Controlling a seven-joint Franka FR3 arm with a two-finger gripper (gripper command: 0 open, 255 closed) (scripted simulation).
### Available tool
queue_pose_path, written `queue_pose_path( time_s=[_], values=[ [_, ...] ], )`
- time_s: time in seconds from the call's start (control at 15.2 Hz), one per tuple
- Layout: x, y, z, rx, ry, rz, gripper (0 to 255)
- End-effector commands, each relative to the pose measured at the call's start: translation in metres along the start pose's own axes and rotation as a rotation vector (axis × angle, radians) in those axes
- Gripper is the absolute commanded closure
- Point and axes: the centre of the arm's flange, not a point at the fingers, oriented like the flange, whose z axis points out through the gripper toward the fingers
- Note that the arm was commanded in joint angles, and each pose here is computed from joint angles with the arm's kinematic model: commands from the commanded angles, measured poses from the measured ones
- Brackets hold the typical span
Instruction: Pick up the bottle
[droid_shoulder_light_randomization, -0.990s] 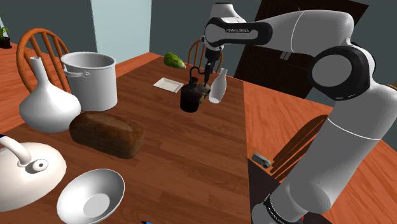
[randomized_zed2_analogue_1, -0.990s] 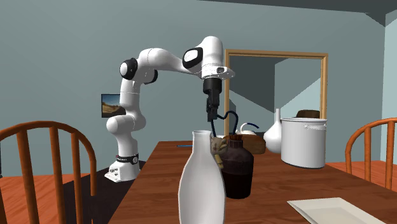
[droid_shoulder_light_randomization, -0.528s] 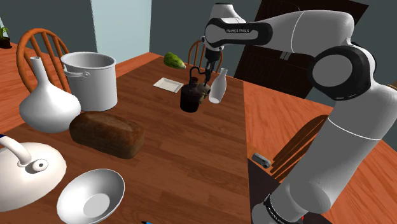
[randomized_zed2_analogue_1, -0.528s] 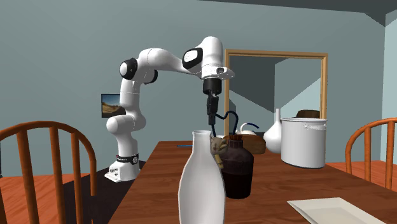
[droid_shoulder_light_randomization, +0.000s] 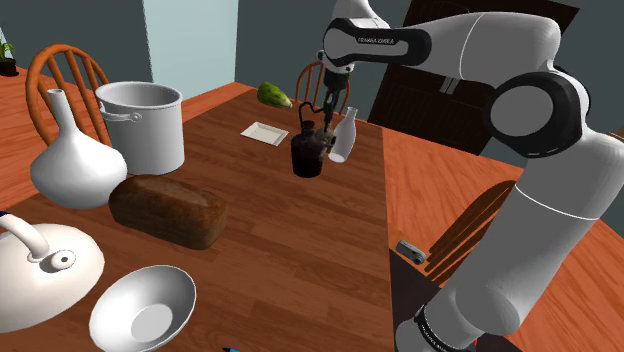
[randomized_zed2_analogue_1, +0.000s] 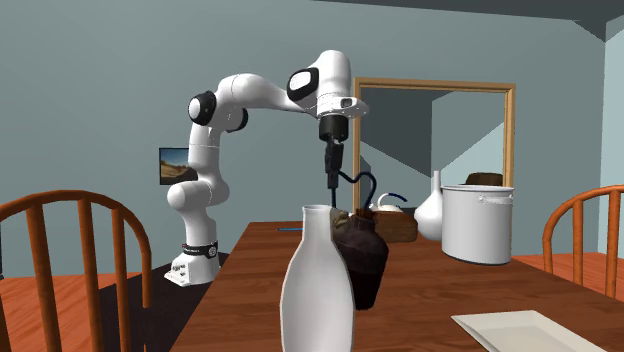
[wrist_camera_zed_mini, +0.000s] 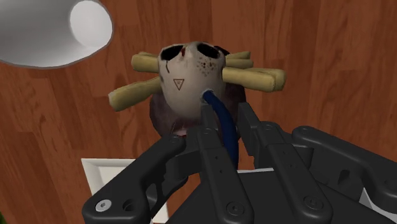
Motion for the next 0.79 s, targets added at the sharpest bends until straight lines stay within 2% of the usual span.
queue_pose_path(
  time_s=[0.0, 0.59, 0.73],
  values=[
    [-0.001, 0.003, -0.012, -0.003, 0.004, 0.001, 255],
    [-0.003, 0.012, -0.059, -0.003, 0.004, 0.001, 255],
    [-0.003, 0.012, -0.060, -0.003, 0.004, 0.001, 255]
  ],
)
